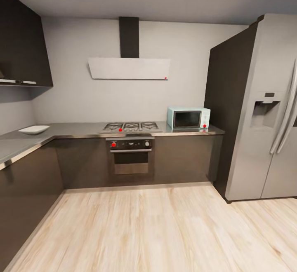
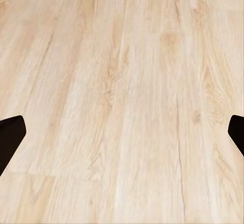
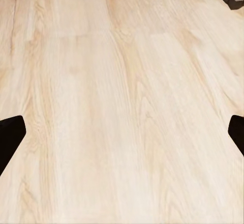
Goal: In the kitchen, take the Vidalia onion out of the sink, dice it on the chopping board with the paring knife, put the diced onion into the bowl on the countertop, then place both the paring knife and the chopping board into the sink.
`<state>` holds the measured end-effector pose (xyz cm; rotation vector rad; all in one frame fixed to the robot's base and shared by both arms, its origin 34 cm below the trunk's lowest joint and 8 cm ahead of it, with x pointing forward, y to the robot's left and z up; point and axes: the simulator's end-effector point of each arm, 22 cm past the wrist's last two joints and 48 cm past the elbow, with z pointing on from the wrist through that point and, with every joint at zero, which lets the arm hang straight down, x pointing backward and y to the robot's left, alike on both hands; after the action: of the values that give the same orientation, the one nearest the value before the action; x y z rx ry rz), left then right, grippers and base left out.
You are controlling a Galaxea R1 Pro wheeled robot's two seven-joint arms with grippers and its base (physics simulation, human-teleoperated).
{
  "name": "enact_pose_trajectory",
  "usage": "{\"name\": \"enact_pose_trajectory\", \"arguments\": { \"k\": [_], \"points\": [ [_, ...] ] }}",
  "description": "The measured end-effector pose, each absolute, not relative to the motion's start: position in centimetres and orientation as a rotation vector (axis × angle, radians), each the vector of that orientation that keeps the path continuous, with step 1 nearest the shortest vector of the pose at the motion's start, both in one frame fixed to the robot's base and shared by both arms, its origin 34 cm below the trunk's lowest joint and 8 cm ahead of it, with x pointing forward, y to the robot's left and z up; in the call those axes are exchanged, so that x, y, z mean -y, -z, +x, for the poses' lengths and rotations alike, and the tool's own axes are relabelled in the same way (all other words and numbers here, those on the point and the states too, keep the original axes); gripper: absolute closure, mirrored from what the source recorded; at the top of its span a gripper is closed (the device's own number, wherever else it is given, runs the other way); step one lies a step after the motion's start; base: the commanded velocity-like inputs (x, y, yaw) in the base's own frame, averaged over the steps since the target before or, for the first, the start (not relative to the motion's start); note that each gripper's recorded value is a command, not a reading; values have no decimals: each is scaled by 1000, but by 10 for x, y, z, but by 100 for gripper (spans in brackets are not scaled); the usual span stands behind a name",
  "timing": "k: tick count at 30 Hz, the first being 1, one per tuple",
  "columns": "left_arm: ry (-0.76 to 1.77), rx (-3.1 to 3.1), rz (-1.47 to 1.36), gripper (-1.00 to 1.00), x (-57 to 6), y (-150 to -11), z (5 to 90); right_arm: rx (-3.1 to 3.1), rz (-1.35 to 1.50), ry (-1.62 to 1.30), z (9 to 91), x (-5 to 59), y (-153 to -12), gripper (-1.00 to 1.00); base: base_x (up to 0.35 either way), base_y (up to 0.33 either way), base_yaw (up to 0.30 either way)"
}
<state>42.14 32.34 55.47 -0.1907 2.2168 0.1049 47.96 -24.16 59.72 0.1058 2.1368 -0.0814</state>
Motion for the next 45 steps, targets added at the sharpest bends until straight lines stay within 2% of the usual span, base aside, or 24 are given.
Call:
{"name": "enact_pose_trajectory", "arguments": {
  "k": [11,35,45],
  "points": [
    [-105,-2217,-190,-100,-323,-555,422,-2137,107,81,480,241,-597,-100,24,-8,88],
    [-105,-2217,-190,-100,-323,-555,422,-2137,108,83,480,242,-597,-100,0,0,272],
    [-105,-2216,-190,-100,-323,-555,421,-2137,109,82,480,241,-597,-100,79,-109,278]
  ]
}}
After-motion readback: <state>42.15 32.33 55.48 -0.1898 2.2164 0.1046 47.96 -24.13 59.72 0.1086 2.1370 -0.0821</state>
